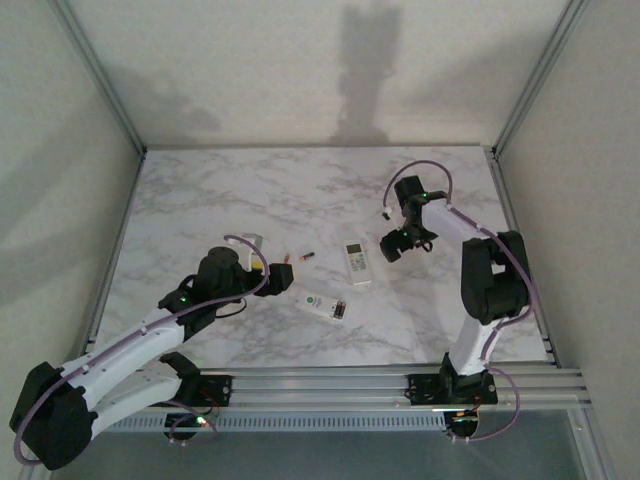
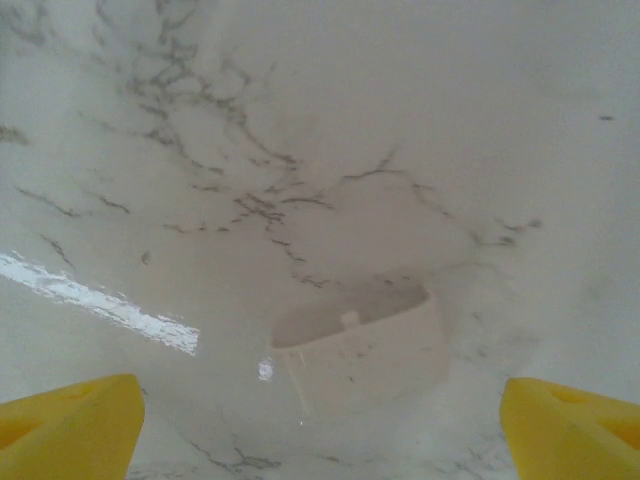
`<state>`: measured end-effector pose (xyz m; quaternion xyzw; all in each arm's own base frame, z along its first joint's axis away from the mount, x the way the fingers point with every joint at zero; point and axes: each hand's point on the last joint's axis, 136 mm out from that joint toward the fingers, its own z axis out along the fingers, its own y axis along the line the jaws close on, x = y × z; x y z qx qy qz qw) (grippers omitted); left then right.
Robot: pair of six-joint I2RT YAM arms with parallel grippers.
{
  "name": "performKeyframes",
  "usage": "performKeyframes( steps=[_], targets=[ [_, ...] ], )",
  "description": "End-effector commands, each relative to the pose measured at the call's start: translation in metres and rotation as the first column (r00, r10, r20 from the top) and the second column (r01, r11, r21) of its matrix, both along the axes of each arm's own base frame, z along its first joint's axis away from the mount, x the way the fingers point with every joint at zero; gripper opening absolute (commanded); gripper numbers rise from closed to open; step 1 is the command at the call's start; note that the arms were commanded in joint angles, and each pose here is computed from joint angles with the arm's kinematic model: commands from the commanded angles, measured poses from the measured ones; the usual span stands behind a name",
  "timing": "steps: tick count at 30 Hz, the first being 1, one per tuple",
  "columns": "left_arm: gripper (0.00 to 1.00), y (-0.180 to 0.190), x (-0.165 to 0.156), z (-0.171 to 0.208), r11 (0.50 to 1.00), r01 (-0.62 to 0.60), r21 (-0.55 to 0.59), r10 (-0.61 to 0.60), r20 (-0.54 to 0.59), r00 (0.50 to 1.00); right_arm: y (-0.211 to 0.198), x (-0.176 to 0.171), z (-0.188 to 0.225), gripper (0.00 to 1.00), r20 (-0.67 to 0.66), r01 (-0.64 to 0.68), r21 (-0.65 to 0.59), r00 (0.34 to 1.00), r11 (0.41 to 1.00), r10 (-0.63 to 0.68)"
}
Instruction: Load the batteries into the remote control
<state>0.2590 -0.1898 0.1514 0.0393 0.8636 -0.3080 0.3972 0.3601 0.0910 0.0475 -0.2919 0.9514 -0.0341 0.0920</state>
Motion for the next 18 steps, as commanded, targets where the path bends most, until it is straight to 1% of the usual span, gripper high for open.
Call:
performKeyframes(
  steps=[1,3,7,9,12,15,17,18],
  targets=[
    [0.99,-0.002,-0.001,-0.001,1.000,0.022,0.022,-0.022,0.021,1.000,-0.005,-0.006,-0.013,0.92,-0.107,-0.057,0.070,0.992,0.996,0.064],
    [0.99,-0.001,0.000,0.000,0.999,0.017,0.028,-0.018,0.023,1.000,-0.008,-0.005,-0.016,0.91,-0.115,-0.039,0.106,0.992,0.994,0.051],
    [0.99,-0.001,0.001,-0.001,0.999,0.010,0.030,-0.011,0.021,1.000,-0.009,-0.008,-0.026,0.90,-0.113,-0.067,0.124,0.990,0.990,0.081],
    [0.99,-0.002,0.003,-0.003,0.999,0.009,0.031,-0.010,0.017,1.000,-0.007,-0.010,-0.031,0.87,-0.121,-0.069,0.134,0.989,0.989,0.086],
    [0.99,-0.004,0.004,-0.005,0.999,0.020,0.037,-0.020,0.007,1.000,-0.010,-0.015,-0.040,0.81,-0.141,-0.084,0.119,0.985,0.989,0.101],
    [0.99,-0.005,0.005,-0.005,0.999,0.022,0.046,-0.022,0.011,1.000,-0.014,-0.016,-0.048,0.73,-0.113,-0.117,0.099,0.985,0.988,0.128],
    [0.99,-0.005,0.006,-0.004,0.999,0.022,0.049,-0.022,0.014,1.000,-0.016,-0.017,-0.050,0.64,-0.102,-0.129,0.086,0.985,0.988,0.137],
    [0.99,-0.005,0.006,-0.003,0.999,0.023,0.049,-0.024,0.017,1.000,-0.017,-0.018,-0.050,0.62,-0.103,-0.131,0.083,0.985,0.988,0.139]
  ],
)
